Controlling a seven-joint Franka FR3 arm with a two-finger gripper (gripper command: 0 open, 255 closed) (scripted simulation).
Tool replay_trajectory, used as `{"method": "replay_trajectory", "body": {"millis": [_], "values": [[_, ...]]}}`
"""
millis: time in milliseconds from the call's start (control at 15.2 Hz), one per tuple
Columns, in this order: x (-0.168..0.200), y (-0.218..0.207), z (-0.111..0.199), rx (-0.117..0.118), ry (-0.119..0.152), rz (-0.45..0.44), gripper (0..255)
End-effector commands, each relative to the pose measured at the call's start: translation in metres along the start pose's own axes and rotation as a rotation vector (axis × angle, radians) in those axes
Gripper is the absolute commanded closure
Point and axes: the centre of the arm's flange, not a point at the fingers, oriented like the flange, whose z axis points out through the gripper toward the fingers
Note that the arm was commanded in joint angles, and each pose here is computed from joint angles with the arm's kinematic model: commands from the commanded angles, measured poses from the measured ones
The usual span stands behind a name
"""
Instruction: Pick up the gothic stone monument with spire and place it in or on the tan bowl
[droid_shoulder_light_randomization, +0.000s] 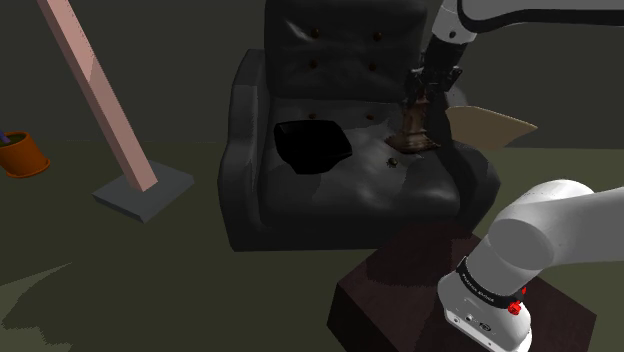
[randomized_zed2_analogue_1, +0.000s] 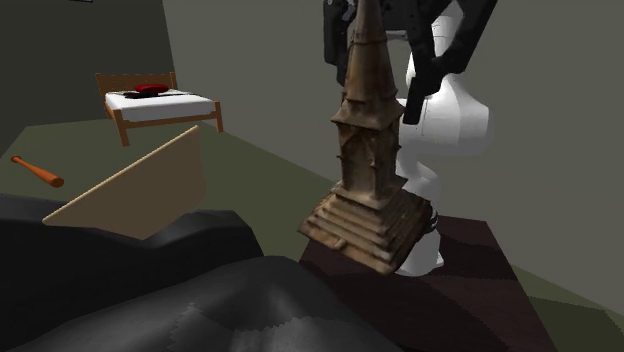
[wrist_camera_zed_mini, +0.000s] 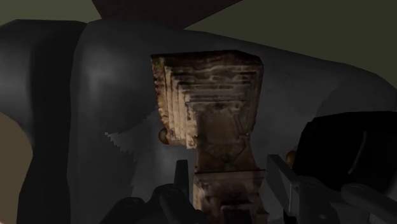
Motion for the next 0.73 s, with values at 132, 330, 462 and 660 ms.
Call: {"method": "replay_trajectory", "body": {"millis": [132,330,462,660], "values": [[0.004,0.001,-0.022,0.000,0.000,0.000,255],[0.008,0.014,-0.030,0.000,0.000,0.000,255],[0.014,0.040,-0.028,0.000,0.000,0.000,255],[0.022,0.078,-0.026,0.000,0.000,0.000,255]]}}
